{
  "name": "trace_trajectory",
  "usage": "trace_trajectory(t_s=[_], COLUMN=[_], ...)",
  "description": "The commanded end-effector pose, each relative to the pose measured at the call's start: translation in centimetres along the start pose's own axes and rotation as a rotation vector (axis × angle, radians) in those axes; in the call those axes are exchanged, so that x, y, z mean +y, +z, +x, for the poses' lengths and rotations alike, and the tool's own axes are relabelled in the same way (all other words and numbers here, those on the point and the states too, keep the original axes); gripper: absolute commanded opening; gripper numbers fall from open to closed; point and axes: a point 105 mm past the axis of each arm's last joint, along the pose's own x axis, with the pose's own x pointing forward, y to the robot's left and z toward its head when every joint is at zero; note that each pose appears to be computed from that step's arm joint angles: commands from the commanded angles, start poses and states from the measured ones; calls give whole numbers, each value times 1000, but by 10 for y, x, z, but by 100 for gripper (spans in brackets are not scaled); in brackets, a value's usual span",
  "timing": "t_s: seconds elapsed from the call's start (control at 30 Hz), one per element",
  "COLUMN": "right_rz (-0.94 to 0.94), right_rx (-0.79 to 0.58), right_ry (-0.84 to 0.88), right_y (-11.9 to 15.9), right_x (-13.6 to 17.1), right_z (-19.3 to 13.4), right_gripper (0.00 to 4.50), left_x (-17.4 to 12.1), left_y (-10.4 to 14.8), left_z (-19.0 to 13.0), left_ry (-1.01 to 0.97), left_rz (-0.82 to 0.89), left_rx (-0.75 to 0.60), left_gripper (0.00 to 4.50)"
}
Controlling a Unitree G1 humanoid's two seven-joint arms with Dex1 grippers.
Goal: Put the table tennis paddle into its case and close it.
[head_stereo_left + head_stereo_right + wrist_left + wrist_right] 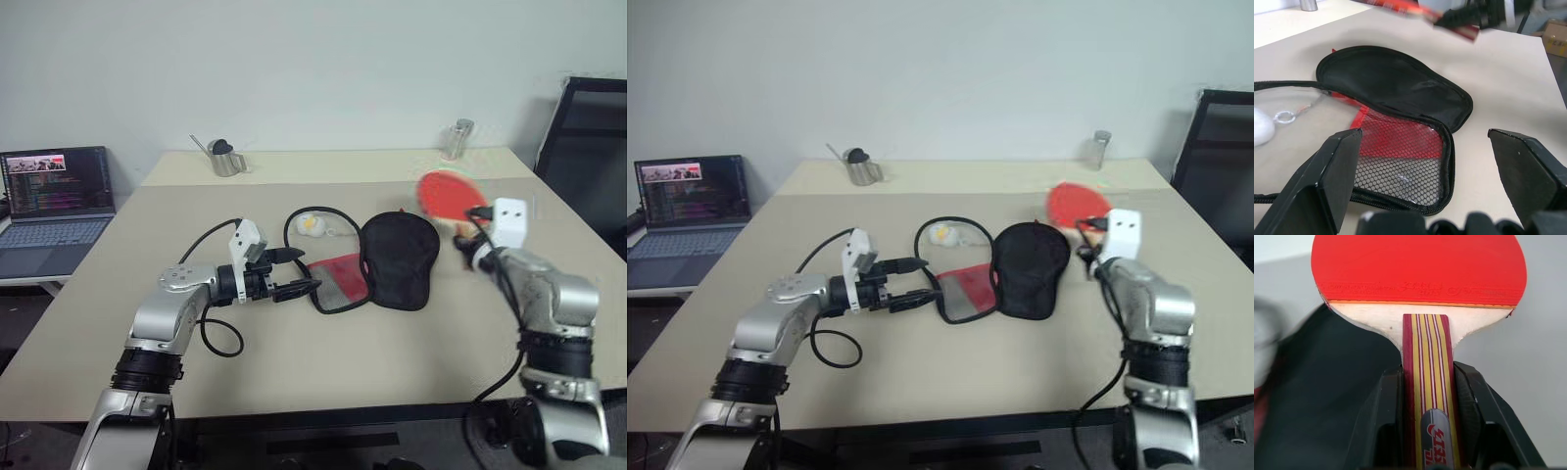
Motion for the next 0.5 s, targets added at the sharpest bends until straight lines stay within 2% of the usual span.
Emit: trace_trajectory(t_s=[0.03, 0.27, 0.5], right_rz=[4, 5, -8], right_rx=[-66, -48, -8], right_ry=[36, 57, 10], right_y=[8, -8, -27], right_x=[29, 53, 47], right_z=[-12, 0, 18], right_gripper=[111, 111, 111], left_x=[0, -1, -2], left_y=[12, 13, 12], left_z=[-1, 1, -3], left_ry=[-6, -12, -2], left_rz=[43, 46, 46], left_rx=[-25, -24, -22], left_gripper=[450, 450, 450])
